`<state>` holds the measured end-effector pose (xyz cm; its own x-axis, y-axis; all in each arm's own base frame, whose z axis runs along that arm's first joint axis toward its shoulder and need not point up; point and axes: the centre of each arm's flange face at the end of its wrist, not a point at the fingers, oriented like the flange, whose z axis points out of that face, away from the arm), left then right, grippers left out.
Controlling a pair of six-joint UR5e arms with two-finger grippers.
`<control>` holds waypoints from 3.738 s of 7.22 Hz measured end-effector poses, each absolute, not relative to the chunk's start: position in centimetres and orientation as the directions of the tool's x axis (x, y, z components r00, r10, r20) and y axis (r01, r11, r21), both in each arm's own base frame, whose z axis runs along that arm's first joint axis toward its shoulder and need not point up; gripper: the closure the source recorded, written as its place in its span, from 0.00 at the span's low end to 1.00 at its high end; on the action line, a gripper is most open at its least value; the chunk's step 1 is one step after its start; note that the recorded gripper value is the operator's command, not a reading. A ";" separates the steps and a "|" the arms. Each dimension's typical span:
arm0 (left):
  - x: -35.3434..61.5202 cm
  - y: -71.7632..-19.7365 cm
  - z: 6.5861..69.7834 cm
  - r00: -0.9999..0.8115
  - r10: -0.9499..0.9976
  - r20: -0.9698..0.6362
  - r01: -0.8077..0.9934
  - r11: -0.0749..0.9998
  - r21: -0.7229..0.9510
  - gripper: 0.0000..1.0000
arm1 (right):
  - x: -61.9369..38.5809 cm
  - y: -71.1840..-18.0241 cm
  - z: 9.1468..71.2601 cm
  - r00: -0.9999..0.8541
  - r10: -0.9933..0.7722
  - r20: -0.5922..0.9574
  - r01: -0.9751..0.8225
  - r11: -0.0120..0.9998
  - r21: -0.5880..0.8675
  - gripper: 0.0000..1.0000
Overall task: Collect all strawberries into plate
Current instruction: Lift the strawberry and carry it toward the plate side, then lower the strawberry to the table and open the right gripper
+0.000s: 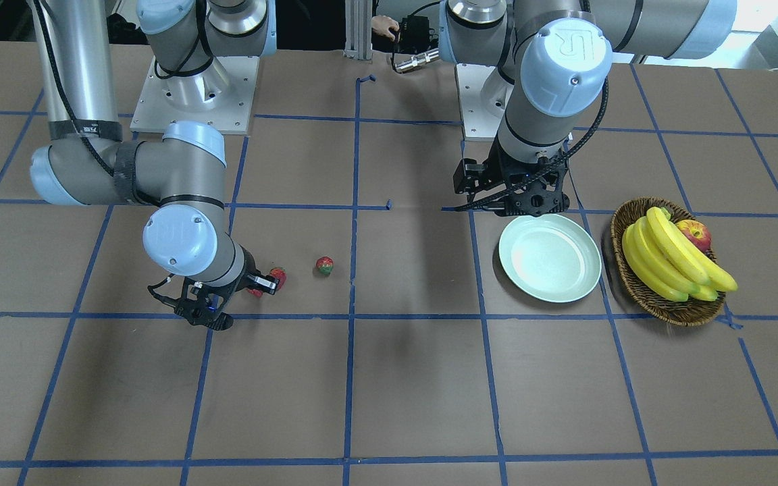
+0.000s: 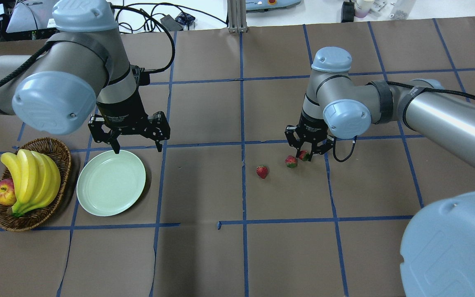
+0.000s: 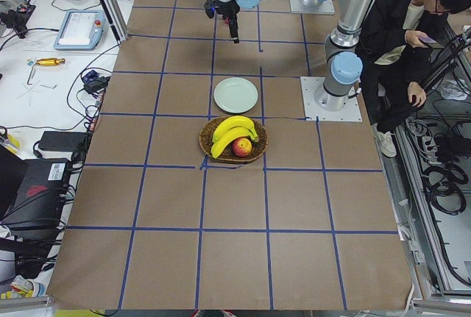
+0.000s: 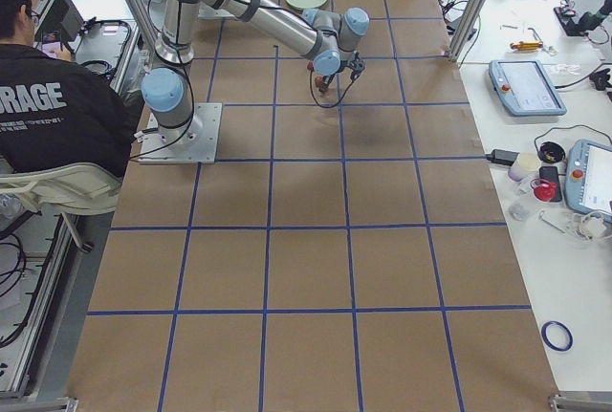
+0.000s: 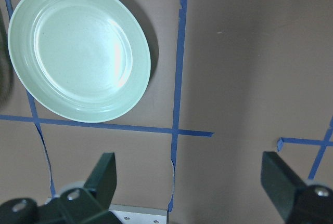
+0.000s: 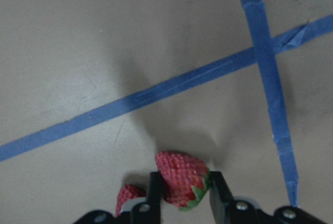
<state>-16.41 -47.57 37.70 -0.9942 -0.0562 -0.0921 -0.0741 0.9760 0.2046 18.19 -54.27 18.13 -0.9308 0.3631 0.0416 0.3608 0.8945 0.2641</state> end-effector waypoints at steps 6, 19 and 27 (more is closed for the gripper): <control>-16.2 -47.7 38.3 -0.995 -0.044 -0.091 -0.060 0.980 0.192 0.00 | 20.2 -57.6 29.6 -0.936 0.349 0.044 0.351 0.921 0.166 1.00; -15.7 -48.3 40.0 -0.995 -0.060 -0.082 -0.071 0.988 0.135 0.00 | 38.0 -50.6 18.4 -0.986 0.132 -0.104 0.093 0.943 0.319 0.00; -15.8 -48.4 39.6 -0.995 -0.061 -0.083 -0.073 0.987 0.141 0.00 | 24.5 -55.5 26.9 -0.996 -0.082 -0.021 -0.084 0.987 0.138 0.00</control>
<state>-15.77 -48.40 39.61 -0.9947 -0.0612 -0.0831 -0.0725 0.9874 0.1408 24.49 -55.51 26.92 -0.9964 -0.0815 -0.0212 -0.0837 0.9869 0.1382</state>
